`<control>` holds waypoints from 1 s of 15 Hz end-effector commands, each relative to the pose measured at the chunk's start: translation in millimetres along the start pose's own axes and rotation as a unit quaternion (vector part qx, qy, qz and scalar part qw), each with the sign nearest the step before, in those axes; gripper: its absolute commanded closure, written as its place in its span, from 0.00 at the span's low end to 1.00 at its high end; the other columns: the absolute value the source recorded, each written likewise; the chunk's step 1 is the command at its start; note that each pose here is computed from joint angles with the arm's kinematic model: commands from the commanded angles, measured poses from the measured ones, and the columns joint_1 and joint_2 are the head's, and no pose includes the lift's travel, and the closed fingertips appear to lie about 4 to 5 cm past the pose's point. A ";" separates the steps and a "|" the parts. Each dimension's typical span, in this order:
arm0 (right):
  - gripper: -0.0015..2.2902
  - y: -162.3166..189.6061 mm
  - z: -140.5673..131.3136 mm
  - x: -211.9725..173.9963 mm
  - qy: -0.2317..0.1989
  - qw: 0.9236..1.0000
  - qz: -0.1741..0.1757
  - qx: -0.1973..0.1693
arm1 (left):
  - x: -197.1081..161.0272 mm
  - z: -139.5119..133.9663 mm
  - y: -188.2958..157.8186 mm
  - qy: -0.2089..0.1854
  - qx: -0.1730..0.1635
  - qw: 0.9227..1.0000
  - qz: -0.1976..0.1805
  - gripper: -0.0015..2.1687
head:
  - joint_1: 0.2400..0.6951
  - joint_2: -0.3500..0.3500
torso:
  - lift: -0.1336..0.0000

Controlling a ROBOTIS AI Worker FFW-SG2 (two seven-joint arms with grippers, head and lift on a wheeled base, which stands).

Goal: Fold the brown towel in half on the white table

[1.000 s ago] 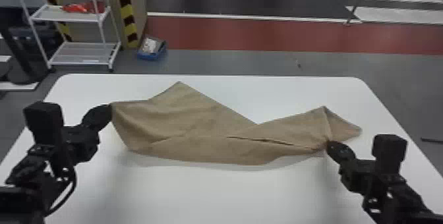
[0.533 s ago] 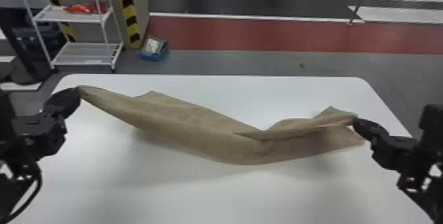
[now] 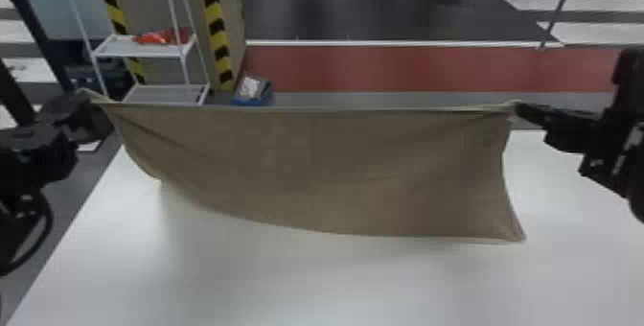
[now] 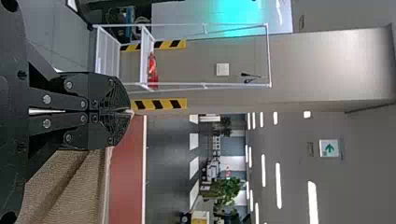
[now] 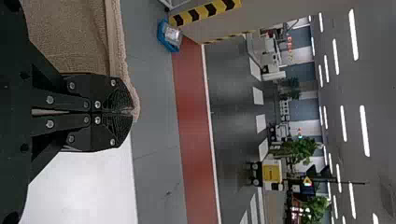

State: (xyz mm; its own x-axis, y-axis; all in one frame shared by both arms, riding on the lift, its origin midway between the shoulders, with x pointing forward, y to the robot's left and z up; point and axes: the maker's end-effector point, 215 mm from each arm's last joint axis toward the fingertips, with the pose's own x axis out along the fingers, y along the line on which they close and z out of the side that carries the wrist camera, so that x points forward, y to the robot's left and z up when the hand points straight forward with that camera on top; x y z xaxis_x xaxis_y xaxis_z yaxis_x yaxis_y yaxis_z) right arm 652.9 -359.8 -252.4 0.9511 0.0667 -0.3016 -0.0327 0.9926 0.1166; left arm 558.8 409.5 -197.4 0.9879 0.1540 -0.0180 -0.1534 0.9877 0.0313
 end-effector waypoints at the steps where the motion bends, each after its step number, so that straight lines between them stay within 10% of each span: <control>1: 0.52 36.1 59.8 43.4 -0.035 0.999 0.026 -0.010 | 37.2 26.0 -0.8 -0.016 -0.018 1.000 0.002 0.94 | 0.64 0.56 | 0.08; 4: 0.52 54.6 116.7 54.7 -0.083 0.995 0.043 -0.016 | 60.5 38.9 -19.0 -0.003 -0.037 0.999 -0.010 0.94 | 0.47 0.60 | 0.08; 7: 0.52 43.2 38.2 42.6 -0.038 0.997 0.054 -0.027 | 28.8 -24.0 -37.8 0.049 -0.047 0.998 -0.012 0.94 | 0.35 0.60 | 0.08; 15: 0.52 -73.5 -129.5 -75.1 0.012 1.000 -0.005 0.020 | -125.8 -117.7 -90.7 0.138 -0.016 0.990 0.006 0.94 | 1.00 0.42 | 0.08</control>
State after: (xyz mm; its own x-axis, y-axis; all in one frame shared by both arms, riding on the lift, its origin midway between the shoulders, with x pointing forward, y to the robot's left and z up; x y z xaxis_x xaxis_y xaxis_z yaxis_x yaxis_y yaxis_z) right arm 573.0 -404.2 -352.2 0.9422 0.0835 -0.3246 -0.0438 0.9909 0.1276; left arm 472.0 321.4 -311.2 0.9458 0.1826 -0.2687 -0.1909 0.9816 -0.0048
